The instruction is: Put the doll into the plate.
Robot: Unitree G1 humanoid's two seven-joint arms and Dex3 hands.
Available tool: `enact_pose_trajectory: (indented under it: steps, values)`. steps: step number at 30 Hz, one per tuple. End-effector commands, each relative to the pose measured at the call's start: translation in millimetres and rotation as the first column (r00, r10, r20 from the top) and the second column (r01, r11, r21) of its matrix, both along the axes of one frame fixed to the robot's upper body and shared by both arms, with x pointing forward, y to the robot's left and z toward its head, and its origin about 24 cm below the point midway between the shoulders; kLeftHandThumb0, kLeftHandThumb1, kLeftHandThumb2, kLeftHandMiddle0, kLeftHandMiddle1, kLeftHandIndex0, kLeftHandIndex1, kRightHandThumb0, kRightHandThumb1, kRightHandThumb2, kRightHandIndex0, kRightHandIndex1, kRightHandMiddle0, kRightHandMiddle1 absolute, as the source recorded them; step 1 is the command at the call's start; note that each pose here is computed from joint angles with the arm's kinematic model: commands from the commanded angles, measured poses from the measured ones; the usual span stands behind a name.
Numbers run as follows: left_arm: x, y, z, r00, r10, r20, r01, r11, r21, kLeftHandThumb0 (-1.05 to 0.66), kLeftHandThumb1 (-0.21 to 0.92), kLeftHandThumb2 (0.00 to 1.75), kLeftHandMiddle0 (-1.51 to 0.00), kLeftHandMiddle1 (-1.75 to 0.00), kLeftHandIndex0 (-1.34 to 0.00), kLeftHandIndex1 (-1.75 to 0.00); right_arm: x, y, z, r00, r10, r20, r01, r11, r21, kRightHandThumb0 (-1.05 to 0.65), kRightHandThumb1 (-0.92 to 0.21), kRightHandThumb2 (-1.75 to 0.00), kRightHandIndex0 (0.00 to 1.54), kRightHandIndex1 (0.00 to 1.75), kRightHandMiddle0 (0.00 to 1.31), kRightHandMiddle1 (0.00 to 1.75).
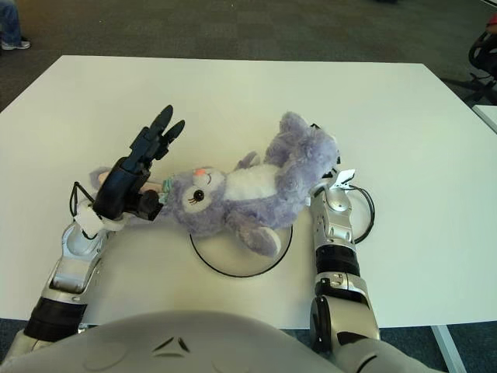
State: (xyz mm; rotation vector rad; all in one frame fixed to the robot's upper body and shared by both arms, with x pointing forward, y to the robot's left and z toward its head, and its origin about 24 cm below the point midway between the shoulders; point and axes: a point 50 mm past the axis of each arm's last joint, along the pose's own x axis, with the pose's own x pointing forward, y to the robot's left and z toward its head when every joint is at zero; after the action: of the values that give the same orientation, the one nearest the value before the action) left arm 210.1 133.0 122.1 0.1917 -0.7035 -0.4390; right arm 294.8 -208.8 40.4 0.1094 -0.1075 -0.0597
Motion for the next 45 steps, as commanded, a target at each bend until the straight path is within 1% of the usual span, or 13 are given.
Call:
enact_pose_trajectory:
  steps: [1,6,10,15,19,21,29,31,32,34,36,40,45]
  values:
    - [3.2,3.7,5.7,0.996,0.059,0.06,-0.055,0.996,-0.068,-1.05,0.92,1.03,-0.32,-0.03,0.0,-0.22,-2.9,-2.6,-7.0,0.999,-0.009,-0.037,0.009,1.0,0.002,-0.51,-0.23,-1.42,1.27,1.75,0.68,1.75]
    - [4.1,9.6,1.4,0.997,0.076,-0.023,-0.078,0.988,-0.135,-1.05,0.92,1.08,-0.33,-0.02,0.0,-0.14,-2.1,-2.9,-7.2,0.999,-0.011,-0.038,0.011,1.0,0.003,-0.51,-0.23,-1.42,1.27,1.75,0.68,1.75]
    - [12.8,29.6,-2.4,0.987,0.115,-0.112,-0.136,0.97,-0.203,-1.05,0.92,1.11,-0.33,-0.02,0.0,-0.16,-1.9,-2.9,-7.1,0.999,-0.012,-0.037,0.012,1.0,0.003,-0.51,-0.23,-1.41,1.27,1.75,0.68,1.75]
    - [17.3,40.8,-1.5,0.967,0.207,-0.146,-0.233,0.953,-0.193,-1.05,0.92,1.15,-0.37,-0.04,0.0,-0.34,-1.8,-2.7,-7.0,0.999,-0.014,-0.037,0.014,1.0,0.002,-0.51,-0.23,-1.41,1.28,1.75,0.68,1.75]
    - [32.1,65.9,10.4,0.92,0.365,-0.141,-0.381,0.919,-0.107,-1.05,0.92,1.18,-0.43,-0.06,0.0,-0.56,-1.9,-2.4,-6.7,0.999,-0.016,-0.036,0.016,1.0,0.001,-0.51,-0.24,-1.41,1.28,1.75,0.68,1.75]
    - [36.2,71.2,12.1,0.903,0.407,-0.138,-0.421,0.903,-0.09,-1.05,0.92,1.19,-0.45,-0.07,0.0,-0.62,-2.1,-2.8,-7.0,0.999,-0.017,-0.036,0.017,1.0,0.001,-0.51,-0.24,-1.41,1.28,1.75,0.68,1.75]
    - [43.7,80.3,13.1,0.865,0.474,-0.163,-0.492,0.865,-0.094,-0.98,0.92,1.13,-0.55,-0.16,0.0,-0.77,-2.6,-3.6,-7.5,0.999,-0.012,-0.037,0.012,1.0,0.002,-0.51,-0.23,-1.41,1.28,1.75,0.68,1.75]
    - [47.6,83.9,14.0,0.863,0.476,-0.17,-0.496,0.861,-0.114,-0.93,0.92,1.08,-0.5,-0.54,0.0,-1.01,-2.5,-3.5,-7.6,0.999,-0.012,-0.038,0.012,1.0,0.004,-0.51,-0.23,-1.42,1.28,1.75,0.68,1.75]
    - [49.1,84.9,15.2,0.864,0.474,-0.17,-0.496,0.86,-0.122,-0.9,0.92,1.06,-0.51,-0.68,0.0,-1.1,-2.5,-3.4,-7.7,0.999,-0.012,-0.039,0.012,1.0,0.005,-0.51,-0.23,-1.42,1.27,1.75,0.68,1.75]
    - [52.9,84.9,20.8,0.87,0.465,-0.166,-0.488,0.861,-0.146,-0.8,0.92,0.98,-0.59,-1.1,-0.02,-1.37,-2.8,-3.8,-7.9,0.999,-0.013,-0.04,0.013,1.0,0.005,-0.51,-0.23,-1.42,1.27,1.75,0.68,1.75]
    - [56.0,83.3,25.9,0.877,0.451,-0.166,-0.476,0.864,-0.165,-0.71,0.92,0.9,-0.67,-1.31,-0.06,-1.54,-2.9,-3.9,-8.0,0.999,-0.012,-0.042,0.012,1.0,0.005,-0.51,-0.23,-1.42,1.27,1.75,0.68,1.75]
    - [57.7,83.3,27.8,0.882,0.437,-0.174,-0.466,0.863,-0.194,-0.46,0.87,0.71,-0.77,-1.53,-0.19,-1.7,-2.9,-3.6,-8.0,0.999,-0.011,-0.044,0.012,1.0,0.006,-0.51,-0.23,-1.42,1.27,1.75,0.68,1.75]
    - [61.3,86.1,27.6,0.871,0.451,-0.195,-0.487,0.844,-0.225,-0.39,0.73,0.79,-0.82,-1.68,-0.3,-1.74,-2.9,-3.3,-8.0,0.999,-0.012,-0.047,0.012,1.0,0.007,-0.51,-0.24,-1.41,1.27,1.75,0.68,1.75]
